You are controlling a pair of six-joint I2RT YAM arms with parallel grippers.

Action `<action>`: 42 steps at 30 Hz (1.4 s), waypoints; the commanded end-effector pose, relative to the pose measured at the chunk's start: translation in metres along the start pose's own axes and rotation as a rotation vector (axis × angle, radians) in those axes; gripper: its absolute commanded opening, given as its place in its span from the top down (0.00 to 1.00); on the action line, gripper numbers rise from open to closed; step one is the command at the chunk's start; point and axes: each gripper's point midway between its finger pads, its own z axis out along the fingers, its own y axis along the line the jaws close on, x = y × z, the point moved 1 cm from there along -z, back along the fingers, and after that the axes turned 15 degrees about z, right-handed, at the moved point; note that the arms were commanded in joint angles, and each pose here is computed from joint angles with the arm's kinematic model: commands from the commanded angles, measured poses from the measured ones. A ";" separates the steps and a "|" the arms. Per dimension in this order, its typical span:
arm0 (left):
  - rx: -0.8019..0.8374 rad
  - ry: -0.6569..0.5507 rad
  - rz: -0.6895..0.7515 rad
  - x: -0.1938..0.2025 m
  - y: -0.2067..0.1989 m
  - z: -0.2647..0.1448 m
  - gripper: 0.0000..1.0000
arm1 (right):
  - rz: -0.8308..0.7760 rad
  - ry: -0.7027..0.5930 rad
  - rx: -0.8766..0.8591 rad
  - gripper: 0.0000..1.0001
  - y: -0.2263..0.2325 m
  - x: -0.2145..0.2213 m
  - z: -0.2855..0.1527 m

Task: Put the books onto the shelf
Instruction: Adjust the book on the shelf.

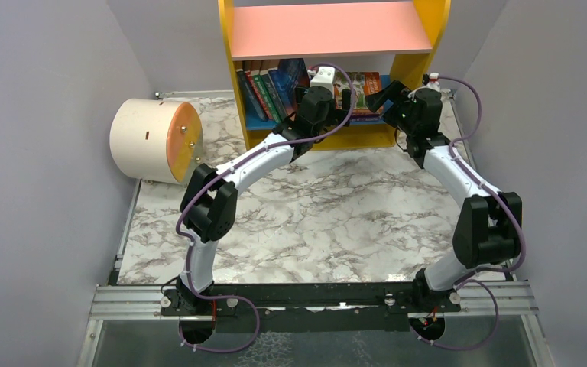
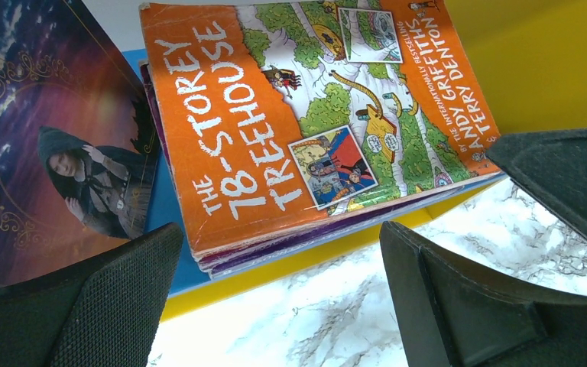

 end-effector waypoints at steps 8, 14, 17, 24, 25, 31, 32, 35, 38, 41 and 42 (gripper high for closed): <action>0.007 -0.051 -0.024 -0.024 -0.001 -0.010 0.01 | 0.000 0.012 -0.099 0.06 0.027 -0.010 0.017; 0.011 -0.049 -0.025 -0.023 -0.002 -0.010 0.01 | 0.007 0.035 -0.128 0.07 0.031 -0.002 0.020; 0.013 -0.050 -0.028 -0.022 -0.002 -0.010 0.01 | 0.004 0.045 -0.142 0.07 0.035 0.001 0.022; 0.015 -0.050 -0.030 -0.022 -0.002 -0.012 0.01 | -0.003 0.043 -0.159 0.08 0.043 0.003 0.025; 0.016 -0.051 -0.031 -0.023 -0.002 -0.012 0.01 | -0.004 0.044 -0.159 0.08 0.043 0.003 0.026; 0.023 -0.052 -0.038 -0.022 -0.003 -0.013 0.01 | -0.004 0.037 -0.159 0.08 0.045 0.001 0.028; 0.025 -0.051 -0.039 -0.022 -0.004 -0.013 0.01 | -0.004 0.035 -0.163 0.08 0.047 0.001 0.028; 0.030 -0.052 -0.044 -0.022 -0.005 -0.013 0.01 | -0.005 0.028 -0.167 0.08 0.049 -0.001 0.029; 0.031 -0.051 -0.045 -0.021 -0.005 -0.013 0.01 | -0.010 0.026 -0.165 0.08 0.049 -0.002 0.030; 0.034 -0.053 -0.046 -0.022 -0.006 -0.013 0.01 | -0.012 0.016 -0.152 0.08 0.047 -0.004 0.030; 0.035 -0.053 -0.046 -0.022 -0.005 -0.013 0.01 | -0.010 0.011 -0.143 0.08 0.046 -0.004 0.029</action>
